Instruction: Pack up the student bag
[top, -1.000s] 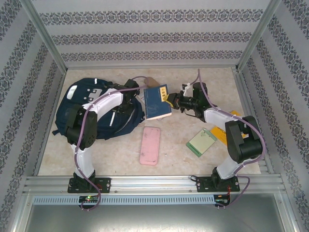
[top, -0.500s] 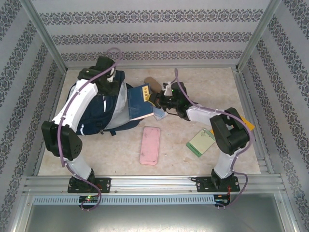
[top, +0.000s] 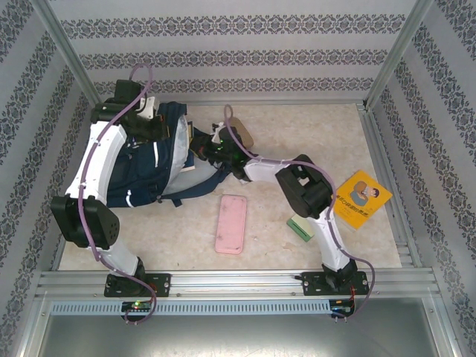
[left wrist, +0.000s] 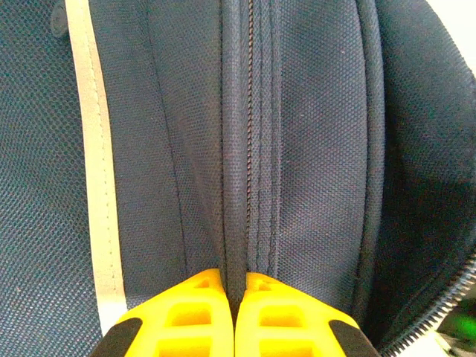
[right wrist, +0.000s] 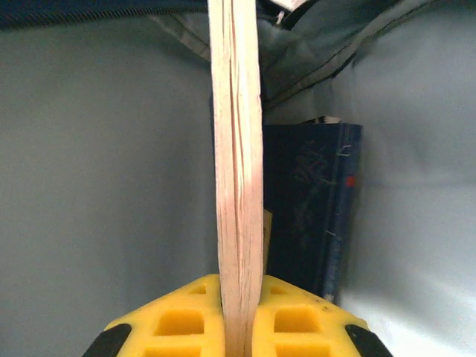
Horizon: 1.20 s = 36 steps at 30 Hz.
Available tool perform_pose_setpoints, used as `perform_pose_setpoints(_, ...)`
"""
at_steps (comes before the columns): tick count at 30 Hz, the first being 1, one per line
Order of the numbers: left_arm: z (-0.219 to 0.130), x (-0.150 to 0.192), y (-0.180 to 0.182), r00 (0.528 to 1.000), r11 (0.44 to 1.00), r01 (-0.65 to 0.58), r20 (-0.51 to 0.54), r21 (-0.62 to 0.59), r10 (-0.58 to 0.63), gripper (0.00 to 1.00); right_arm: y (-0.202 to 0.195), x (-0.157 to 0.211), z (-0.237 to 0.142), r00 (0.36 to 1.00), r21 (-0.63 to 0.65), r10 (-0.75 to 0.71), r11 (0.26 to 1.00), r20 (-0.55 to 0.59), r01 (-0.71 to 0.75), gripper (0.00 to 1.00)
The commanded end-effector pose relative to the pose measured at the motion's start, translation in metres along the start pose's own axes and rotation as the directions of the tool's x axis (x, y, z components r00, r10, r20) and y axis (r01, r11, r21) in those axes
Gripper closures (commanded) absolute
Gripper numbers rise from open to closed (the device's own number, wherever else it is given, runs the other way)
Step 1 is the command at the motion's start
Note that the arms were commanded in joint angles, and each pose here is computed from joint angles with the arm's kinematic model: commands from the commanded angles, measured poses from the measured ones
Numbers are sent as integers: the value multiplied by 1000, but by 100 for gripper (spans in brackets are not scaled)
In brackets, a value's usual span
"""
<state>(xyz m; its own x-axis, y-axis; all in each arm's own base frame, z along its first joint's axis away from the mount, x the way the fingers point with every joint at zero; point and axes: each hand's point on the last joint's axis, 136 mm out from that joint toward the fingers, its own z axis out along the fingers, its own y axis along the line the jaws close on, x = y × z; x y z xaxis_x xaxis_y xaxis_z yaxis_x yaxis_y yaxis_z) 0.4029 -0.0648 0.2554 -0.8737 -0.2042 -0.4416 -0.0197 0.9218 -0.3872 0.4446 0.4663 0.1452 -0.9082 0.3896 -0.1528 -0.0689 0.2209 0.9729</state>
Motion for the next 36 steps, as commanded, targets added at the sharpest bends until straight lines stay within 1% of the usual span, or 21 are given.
perform_pose_setpoints(1, -45, -36, -44, 982, 983, -77, 186, 166, 45, 100, 16, 1, 26, 998, -60, 5, 998, 63, -1, 100)
perform_pose_setpoints(4, -45, -34, -45, 984, 982, -65, 177, 180, 32, 100, 3, 13, 50, 997, -17, 9, 1000, 74, -8, 100)
perform_pose_setpoints(7, -46, -32, -46, 985, 981, -56, 171, 186, 24, 100, -4, 29, 75, 999, 24, 3, 1000, 38, -4, 100)
perform_pose_setpoints(9, -46, -31, -47, 986, 980, -53, 167, 193, 21, 100, -7, 41, 89, 1000, 58, -14, 998, -14, 15, 88)
perform_pose_setpoints(11, -44, -29, -46, 987, 980, -51, 162, 192, 20, 100, -6, 48, 95, 998, 72, -30, 997, -51, 33, 81)
perform_pose_setpoints(12, -42, -28, -44, 987, 981, -51, 157, 188, 21, 100, -6, 52, 95, 997, 81, -30, 996, -69, 36, 74)
perform_pose_setpoints(13, -42, -28, -43, 987, 982, -51, 157, 182, 22, 100, -6, 53, 93, 996, 86, -33, 995, -80, 40, 66)
perform_pose_setpoints(15, -40, -26, -38, 988, 986, -49, 156, 160, 23, 100, -5, 53, 86, 995, 103, -49, 993, -85, 58, 56)
perform_pose_setpoints(18, -35, -24, -25, 988, 994, -41, 155, 103, 25, 100, 0, 49, 68, 994, 120, -79, 989, -80, 88, 49)
perform_pose_setpoints(19, -34, -23, -21, 988, 996, -40, 153, 81, 27, 100, 0, 47, 61, 993, 131, -87, 987, -75, 96, 42)
perform_pose_setpoints(20, -32, -22, -17, 988, 997, -38, 150, 66, 28, 100, 2, 46, 54, 993, 136, -95, 985, -74, 105, 41)
perform_pose_setpoints(23, -24, -18, -7, 990, 999, -36, 138, 24, 33, 100, 7, 38, 32, 992, 157, -116, 980, -57, 124, 39)
perform_pose_setpoints(28, -10, -7, 8, 993, 999, -32, 111, -23, 35, 100, 1, 32, -4, 993, 201, -107, 973, -49, 115, 38)
perform_pose_setpoints(33, 6, 7, 16, 996, 999, -27, 82, -24, 29, 100, -12, 28, -45, 994, 260, -103, 960, -27, 107, 39)
perform_pose_setpoints(36, 19, 17, 23, 998, 1000, -11, 59, -26, 12, 100, -18, 23, -75, 991, 311, -130, 942, -7, 126, 39)
